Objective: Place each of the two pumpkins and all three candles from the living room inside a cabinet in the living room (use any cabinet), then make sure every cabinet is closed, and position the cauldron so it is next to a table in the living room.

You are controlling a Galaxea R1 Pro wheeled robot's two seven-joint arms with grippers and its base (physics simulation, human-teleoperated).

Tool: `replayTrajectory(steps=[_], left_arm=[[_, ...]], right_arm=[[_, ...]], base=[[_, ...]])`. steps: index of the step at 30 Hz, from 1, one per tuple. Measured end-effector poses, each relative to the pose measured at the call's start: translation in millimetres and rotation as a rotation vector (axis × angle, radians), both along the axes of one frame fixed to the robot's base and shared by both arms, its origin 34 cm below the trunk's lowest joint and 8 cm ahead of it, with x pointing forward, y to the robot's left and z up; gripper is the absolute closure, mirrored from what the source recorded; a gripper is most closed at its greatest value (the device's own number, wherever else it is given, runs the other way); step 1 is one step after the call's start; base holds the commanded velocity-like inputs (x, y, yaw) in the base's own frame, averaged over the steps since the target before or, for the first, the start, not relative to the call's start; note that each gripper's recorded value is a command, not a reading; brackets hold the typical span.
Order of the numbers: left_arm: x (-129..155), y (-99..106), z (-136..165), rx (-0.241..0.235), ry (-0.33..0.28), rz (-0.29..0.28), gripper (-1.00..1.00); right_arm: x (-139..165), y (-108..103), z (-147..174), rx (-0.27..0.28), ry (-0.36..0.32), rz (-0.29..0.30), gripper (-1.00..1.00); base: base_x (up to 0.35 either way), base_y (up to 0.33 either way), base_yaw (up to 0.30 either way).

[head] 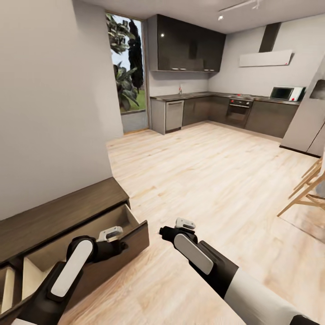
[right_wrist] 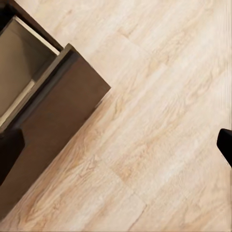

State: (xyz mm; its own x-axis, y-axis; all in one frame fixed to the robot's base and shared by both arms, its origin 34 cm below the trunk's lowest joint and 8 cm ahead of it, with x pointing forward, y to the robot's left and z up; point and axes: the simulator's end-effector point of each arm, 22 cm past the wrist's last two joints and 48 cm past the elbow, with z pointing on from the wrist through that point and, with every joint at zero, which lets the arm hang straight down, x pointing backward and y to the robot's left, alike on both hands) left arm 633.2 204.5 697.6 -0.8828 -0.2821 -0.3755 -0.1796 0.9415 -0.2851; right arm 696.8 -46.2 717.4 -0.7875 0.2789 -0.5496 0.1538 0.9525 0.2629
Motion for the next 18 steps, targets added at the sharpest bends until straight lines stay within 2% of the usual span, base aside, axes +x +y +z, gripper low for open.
replayTrajectory(steps=[18], left_arm=[[1.2, 0.1, 7.0, 0.0, -0.014, 0.0, -1.0]], right_arm=[[0.1, -7.7, 0.5, -0.016, 0.0, -0.01, -1.0]], base=[[0.0, 0.0, -0.269]])
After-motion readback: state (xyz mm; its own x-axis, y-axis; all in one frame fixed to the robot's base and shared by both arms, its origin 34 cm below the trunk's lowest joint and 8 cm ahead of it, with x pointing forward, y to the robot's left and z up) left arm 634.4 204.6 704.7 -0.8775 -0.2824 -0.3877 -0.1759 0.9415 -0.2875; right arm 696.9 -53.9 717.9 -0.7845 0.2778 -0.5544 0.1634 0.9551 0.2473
